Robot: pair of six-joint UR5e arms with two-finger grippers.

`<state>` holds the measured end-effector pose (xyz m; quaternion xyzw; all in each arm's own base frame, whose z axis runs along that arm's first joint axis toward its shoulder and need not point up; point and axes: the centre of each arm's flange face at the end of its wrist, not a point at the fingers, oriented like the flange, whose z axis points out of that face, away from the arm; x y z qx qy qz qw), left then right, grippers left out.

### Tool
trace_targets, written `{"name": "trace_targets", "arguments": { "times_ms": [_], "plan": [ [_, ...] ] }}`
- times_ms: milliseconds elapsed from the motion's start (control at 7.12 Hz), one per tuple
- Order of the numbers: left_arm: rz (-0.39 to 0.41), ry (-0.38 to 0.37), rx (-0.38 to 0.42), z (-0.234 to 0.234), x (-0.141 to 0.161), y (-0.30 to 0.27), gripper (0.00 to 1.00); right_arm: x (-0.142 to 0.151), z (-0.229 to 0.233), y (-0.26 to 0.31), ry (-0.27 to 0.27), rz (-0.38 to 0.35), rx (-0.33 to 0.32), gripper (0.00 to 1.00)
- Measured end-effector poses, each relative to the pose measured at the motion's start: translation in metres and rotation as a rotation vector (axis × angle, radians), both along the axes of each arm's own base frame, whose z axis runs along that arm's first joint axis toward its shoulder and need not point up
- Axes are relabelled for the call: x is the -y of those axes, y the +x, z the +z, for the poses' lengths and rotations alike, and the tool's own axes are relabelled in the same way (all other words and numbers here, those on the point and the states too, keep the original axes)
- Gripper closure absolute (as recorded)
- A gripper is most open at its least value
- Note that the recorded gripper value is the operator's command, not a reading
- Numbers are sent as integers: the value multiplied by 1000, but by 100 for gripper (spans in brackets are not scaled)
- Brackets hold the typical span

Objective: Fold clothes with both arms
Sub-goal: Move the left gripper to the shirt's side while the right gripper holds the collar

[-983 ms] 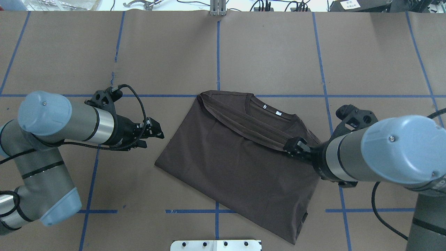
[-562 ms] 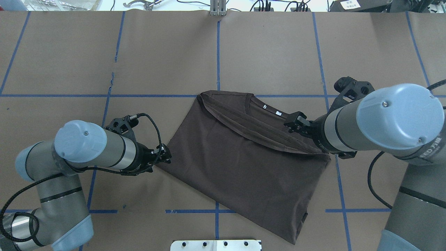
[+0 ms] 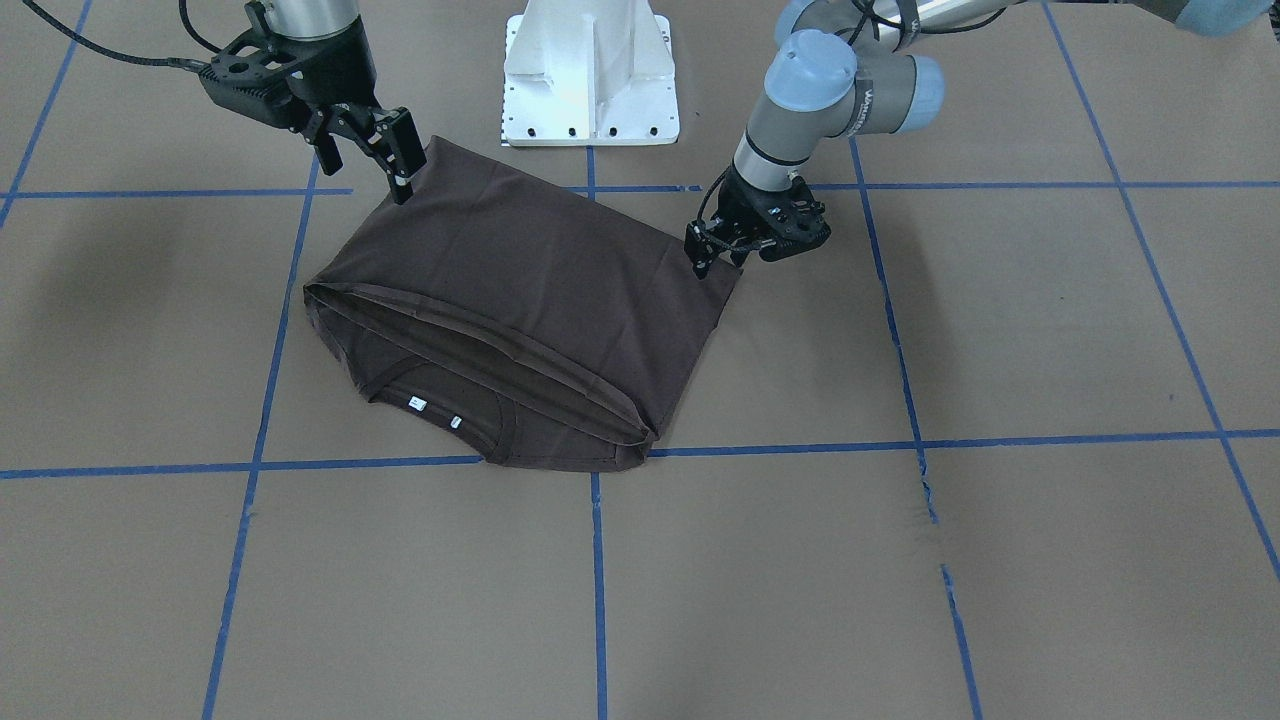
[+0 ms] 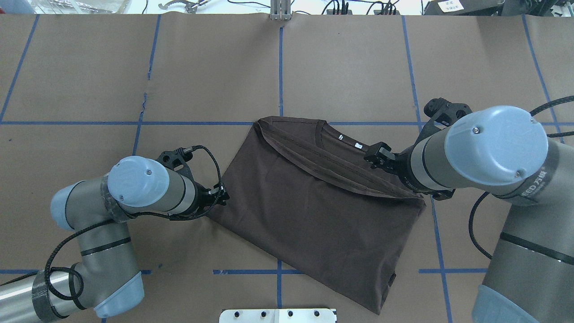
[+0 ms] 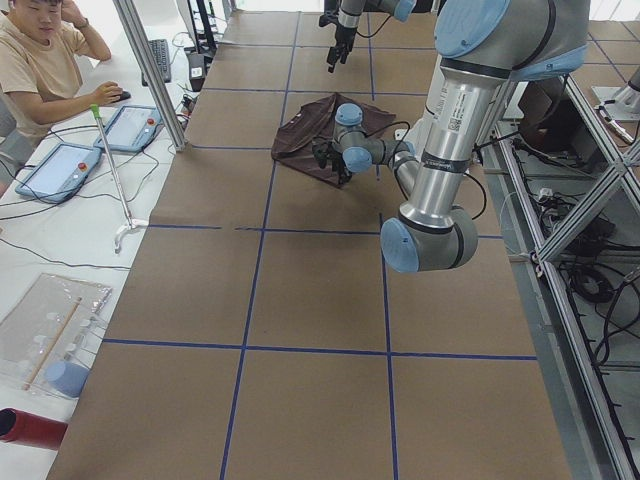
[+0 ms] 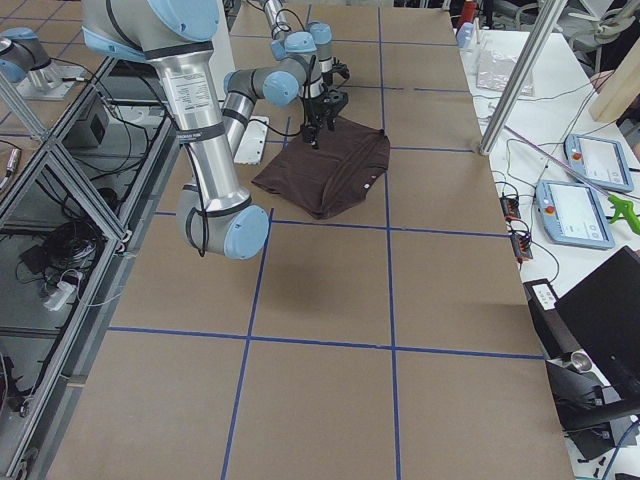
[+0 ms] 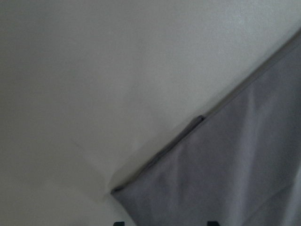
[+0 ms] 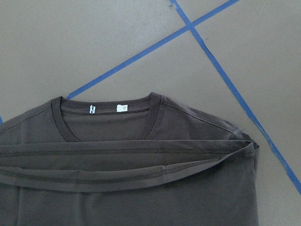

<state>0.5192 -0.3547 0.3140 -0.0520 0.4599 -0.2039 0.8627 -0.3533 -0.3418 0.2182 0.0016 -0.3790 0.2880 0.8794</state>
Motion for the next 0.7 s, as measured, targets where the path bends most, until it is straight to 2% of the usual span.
{"name": "trace_targets", "arguments": {
  "times_ms": [281, 421, 702],
  "plan": [
    [4, -25, 58, 2, -2, 4, 36, 1, 3, -3, -4, 1, -7, 0],
    [7, -33, 77, 2, -3, 5, 48, 2, 4, -5, -7, 1, -11, 0],
    [9, -37, 88, 2, -4, 6, 85, 4, 9, -10, -16, 3, -23, 0]
  ]
}}
